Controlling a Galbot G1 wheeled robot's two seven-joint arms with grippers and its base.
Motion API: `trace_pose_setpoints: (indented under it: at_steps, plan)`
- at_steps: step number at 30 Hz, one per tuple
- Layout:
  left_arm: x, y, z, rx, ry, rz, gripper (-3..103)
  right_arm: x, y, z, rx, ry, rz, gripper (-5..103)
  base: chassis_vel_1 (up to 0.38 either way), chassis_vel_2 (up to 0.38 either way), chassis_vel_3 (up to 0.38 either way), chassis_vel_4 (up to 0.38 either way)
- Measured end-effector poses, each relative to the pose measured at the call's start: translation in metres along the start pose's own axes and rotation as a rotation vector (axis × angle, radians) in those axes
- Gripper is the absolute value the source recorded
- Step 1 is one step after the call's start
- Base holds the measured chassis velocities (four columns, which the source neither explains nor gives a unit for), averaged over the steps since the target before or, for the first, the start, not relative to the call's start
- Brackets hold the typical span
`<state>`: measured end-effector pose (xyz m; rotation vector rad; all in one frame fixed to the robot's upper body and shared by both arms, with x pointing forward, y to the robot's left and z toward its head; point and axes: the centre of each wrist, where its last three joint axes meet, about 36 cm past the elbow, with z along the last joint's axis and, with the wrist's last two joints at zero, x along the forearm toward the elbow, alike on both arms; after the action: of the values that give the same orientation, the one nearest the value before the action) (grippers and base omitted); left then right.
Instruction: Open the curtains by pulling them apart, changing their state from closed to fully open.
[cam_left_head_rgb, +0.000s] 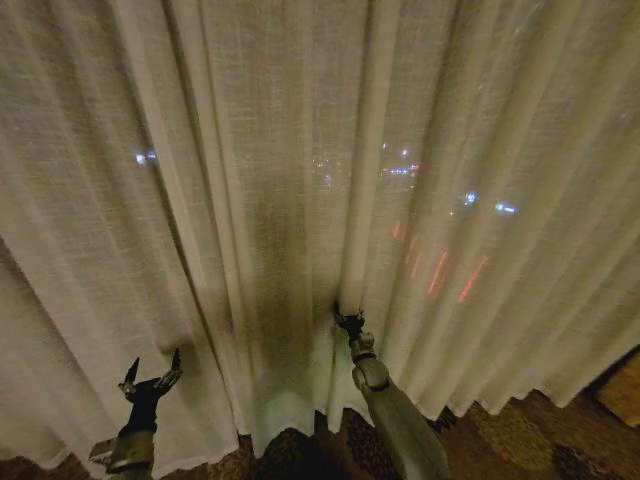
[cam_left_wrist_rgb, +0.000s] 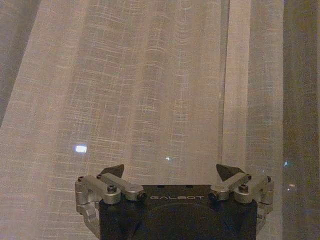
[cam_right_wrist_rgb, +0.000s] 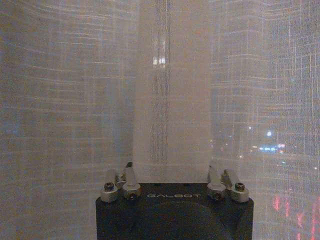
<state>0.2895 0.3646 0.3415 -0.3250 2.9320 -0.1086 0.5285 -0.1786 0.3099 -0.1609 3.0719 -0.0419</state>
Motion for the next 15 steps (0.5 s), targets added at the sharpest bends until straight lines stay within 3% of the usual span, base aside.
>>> trace_pose_setpoints:
  at_steps: [1, 4, 7, 8, 10, 13, 15]
  plan:
    - [0.0, 0.0, 0.0, 0.0, 0.0, 0.0, 100, 0.0, 0.0, 0.0, 0.0, 0.0, 0.0, 57, 0.0, 0.0, 0.0, 0.0]
    - [0.0, 0.0, 0.0, 0.0, 0.0, 0.0, 100, 0.007, -0.001, 0.002, 0.002, 0.0, -0.021, 40, 0.0, 0.0, 0.0, 0.0]
    - [0.0, 0.0, 0.0, 0.0, 0.0, 0.0, 100, 0.009, -0.001, 0.002, -0.002, -0.002, -0.029, 40, 0.0, 0.0, 0.0, 0.0]
    - [0.0, 0.0, 0.0, 0.0, 0.0, 0.0, 100, 0.012, -0.001, 0.002, -0.013, -0.008, -0.038, 24, 0.0, 0.0, 0.0, 0.0]
    - [0.0, 0.0, 0.0, 0.0, 0.0, 0.0, 100, 0.013, 0.0, 0.003, -0.023, -0.014, -0.039, 24, 0.0, 0.0, 0.0, 0.0]
    - [0.0, 0.0, 0.0, 0.0, 0.0, 0.0, 100, 0.015, 0.001, 0.002, -0.042, -0.024, -0.04, 8, 0.0, 0.0, 0.0, 0.0]
    - [0.0, 0.0, 0.0, 0.0, 0.0, 0.0, 100, 0.016, 0.0, 0.003, -0.041, -0.023, -0.043, 3, 0.0, 0.0, 0.0, 0.0]
